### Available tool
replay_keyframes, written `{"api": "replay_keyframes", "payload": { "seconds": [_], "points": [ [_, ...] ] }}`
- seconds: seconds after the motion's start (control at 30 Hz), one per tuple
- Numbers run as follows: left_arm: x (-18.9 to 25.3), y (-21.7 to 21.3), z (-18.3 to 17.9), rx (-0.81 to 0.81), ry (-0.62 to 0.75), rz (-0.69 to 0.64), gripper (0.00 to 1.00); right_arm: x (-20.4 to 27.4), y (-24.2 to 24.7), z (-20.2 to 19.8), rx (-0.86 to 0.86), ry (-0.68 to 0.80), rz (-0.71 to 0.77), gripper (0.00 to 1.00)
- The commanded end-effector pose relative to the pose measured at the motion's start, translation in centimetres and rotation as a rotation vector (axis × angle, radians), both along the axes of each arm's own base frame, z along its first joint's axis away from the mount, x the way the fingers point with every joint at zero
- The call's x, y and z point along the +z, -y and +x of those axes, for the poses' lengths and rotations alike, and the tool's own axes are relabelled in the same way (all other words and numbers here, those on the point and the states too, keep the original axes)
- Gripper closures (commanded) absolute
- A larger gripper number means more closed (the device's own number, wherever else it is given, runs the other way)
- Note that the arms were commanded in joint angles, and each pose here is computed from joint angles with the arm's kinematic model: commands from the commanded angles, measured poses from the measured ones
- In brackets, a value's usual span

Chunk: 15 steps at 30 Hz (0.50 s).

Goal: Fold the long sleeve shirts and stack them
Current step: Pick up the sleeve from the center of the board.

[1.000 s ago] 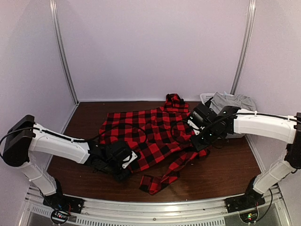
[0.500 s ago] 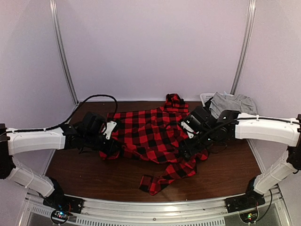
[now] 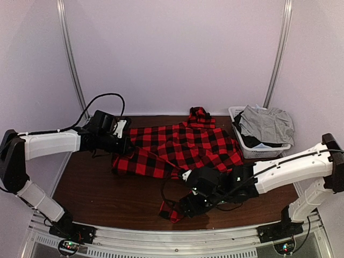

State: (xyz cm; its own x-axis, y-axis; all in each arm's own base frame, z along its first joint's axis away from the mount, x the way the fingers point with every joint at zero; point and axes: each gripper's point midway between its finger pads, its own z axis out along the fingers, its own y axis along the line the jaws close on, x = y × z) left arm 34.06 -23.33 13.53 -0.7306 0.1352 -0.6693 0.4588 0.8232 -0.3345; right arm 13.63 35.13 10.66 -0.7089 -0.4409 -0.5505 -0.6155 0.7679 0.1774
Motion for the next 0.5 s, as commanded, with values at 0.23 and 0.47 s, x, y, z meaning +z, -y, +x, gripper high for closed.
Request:
{"api": "replay_keyframes", "payload": {
  "seconds": [0.23,0.47],
  "points": [
    [3.5,0.7,2.4,0.007,0.102,-0.041,1.00,-5.4,-4.4,-1.8,0.021,-0.038,-0.049,0.19],
    [3.4,0.2,2.3,0.016,0.111,-0.023,1.00,-7.8,-3.4,-1.6,-0.004,-0.039,-0.132,0.43]
  ]
}}
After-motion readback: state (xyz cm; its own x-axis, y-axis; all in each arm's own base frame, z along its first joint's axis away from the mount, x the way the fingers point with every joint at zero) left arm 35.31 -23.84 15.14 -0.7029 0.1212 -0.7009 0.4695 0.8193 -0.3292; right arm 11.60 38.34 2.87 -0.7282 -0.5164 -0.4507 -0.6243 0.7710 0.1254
